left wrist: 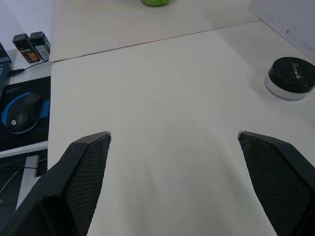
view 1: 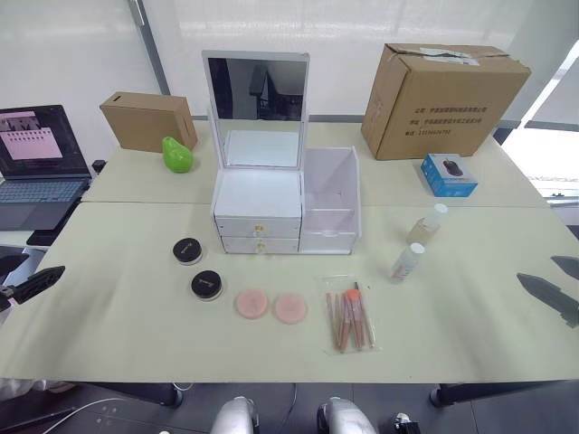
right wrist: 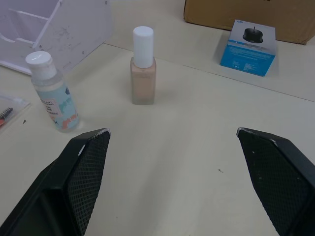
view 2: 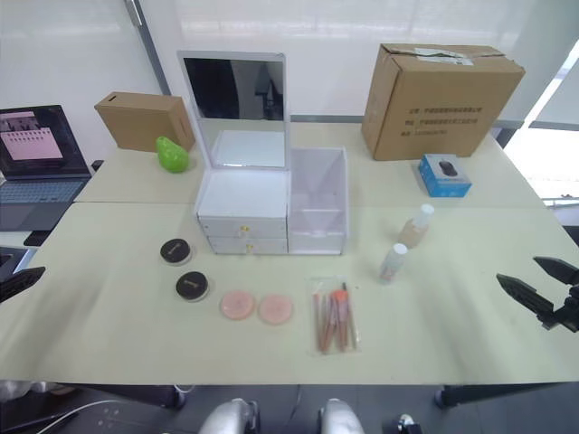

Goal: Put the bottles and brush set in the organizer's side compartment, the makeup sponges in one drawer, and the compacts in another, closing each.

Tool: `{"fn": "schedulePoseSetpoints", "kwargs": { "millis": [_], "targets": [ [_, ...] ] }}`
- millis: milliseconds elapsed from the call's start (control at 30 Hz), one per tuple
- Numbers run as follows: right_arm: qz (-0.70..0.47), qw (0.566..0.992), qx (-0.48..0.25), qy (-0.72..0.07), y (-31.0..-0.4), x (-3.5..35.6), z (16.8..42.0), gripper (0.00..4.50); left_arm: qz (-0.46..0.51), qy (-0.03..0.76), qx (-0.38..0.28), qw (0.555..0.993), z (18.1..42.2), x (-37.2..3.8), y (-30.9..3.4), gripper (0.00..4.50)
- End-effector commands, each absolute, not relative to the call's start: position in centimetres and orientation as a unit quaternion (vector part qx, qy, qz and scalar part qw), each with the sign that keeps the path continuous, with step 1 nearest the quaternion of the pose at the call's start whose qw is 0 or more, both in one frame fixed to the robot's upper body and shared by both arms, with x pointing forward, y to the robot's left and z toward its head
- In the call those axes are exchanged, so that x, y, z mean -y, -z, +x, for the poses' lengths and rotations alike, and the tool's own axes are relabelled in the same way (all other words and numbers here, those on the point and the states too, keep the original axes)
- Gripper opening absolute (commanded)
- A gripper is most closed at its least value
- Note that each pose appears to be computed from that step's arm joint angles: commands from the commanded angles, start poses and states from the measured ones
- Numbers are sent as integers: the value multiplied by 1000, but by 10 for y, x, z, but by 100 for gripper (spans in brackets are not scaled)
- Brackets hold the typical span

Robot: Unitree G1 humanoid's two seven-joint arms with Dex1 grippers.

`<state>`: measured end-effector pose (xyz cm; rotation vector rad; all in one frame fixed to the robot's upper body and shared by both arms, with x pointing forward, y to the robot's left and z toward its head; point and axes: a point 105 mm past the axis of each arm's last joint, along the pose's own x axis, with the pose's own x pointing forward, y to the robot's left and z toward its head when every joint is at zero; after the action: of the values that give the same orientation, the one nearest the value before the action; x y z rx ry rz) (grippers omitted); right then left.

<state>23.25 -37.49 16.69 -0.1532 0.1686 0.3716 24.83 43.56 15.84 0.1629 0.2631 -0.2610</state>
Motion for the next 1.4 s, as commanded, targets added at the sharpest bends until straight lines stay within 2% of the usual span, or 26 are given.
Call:
{"fn": "schedulePoseSetpoints", "kwargs": {
  "millis": [33, 200, 300, 533, 700, 867, 1033, 1233, 1400],
  "targets": [
    [-87, 976, -68, -187, -177, 373, 230, 450, 96, 130, -112, 980, 251, -437, -171, 445],
    [-86, 975, -71, -190, -175, 372, 228, 450, 89, 130, -107, 982, 253, -438, -170, 445],
    [-80, 976, -66, -192, -175, 367, 227, 450, 81, 127, -77, 986, 256, -439, -177, 445],
    [-50, 982, -49, -174, -165, 338, 234, 450, 86, 138, -58, 985, 275, -423, -171, 445],
    [-33, 992, -38, -114, -153, 308, 247, 450, 103, 268, -28, 958, 281, -361, -167, 445],
    [-16, 999, -10, -37, -157, 300, 273, 450, 86, 383, -44, 919, 276, -293, -161, 445],
    [-5, 1000, 12, -12, -163, 292, 303, 450, 72, 509, -40, 857, 254, -208, -163, 445],
    [-1, 1000, 12, 7, -162, 292, 331, 450, 44, 544, -25, 838, 243, -144, -171, 445],
    [0, 1000, 16, 9, -161, 287, 348, 450, 42, 533, -10, 845, 240, -122, -174, 445]
  ]
}}
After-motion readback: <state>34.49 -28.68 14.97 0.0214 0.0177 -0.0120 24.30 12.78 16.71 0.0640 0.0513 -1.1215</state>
